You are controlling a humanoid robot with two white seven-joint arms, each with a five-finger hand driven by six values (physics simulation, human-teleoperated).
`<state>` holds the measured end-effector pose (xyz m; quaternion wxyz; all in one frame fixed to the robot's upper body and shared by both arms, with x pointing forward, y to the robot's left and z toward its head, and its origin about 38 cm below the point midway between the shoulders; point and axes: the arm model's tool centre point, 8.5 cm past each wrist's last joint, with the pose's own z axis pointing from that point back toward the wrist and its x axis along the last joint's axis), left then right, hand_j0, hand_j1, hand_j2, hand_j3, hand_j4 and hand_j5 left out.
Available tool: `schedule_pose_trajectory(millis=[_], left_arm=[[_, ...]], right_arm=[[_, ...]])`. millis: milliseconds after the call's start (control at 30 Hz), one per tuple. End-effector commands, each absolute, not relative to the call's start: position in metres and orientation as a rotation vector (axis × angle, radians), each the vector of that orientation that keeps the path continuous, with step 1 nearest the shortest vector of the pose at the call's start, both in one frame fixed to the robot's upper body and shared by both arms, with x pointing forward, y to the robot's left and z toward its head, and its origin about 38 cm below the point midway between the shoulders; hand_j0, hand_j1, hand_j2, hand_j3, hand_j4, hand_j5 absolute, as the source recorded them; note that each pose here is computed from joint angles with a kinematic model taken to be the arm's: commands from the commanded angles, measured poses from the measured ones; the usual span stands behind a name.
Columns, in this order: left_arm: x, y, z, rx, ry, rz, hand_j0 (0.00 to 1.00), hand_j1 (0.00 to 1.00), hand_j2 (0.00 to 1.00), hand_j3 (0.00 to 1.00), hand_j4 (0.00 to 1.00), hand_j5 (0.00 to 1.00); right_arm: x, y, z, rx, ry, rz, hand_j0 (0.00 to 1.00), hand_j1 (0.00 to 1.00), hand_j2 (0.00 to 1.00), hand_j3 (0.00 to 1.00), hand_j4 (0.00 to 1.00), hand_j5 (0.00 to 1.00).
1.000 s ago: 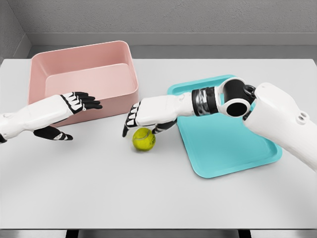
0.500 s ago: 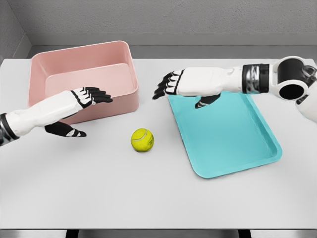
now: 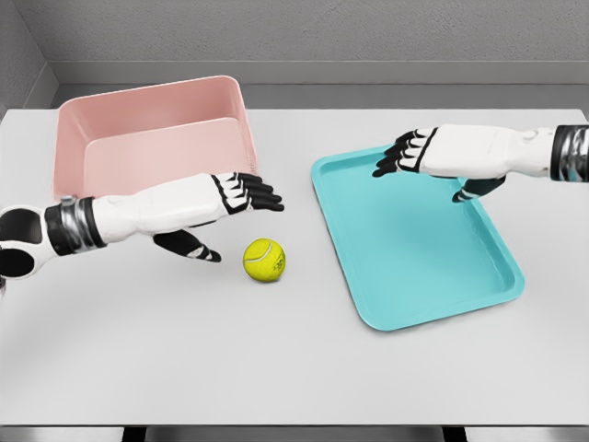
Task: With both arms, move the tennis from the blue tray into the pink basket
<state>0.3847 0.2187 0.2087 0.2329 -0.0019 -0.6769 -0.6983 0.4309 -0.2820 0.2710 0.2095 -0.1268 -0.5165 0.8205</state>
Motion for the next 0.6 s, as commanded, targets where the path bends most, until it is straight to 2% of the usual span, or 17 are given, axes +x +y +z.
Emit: schedule_pose_trajectory(millis=[0, 367, 567], left_arm=[[0.375, 0.214, 0.180, -0.102, -1.782, -1.927, 1.00, 1.00, 1.00, 1.00, 1.00, 1.00], [0.388, 0.218, 0.170, -0.131, -1.665, -1.968, 1.00, 1.00, 1.00, 1.00, 1.00, 1.00], [0.389, 0.199, 0.172, -0.245, -1.574, -2.069, 1.00, 1.00, 1.00, 1.00, 1.00, 1.00]], right_arm=[[0.431, -0.284, 0.271, -0.350, -1.438, 2.271, 1.00, 1.00, 1.00, 1.00, 1.00, 1.00], [0.431, -0.290, 0.272, -0.362, -1.420, 2.266, 1.00, 1.00, 1.00, 1.00, 1.00, 1.00], [0.431, -0.292, 0.272, -0.362, -1.412, 2.267, 1.00, 1.00, 1.00, 1.00, 1.00, 1.00]])
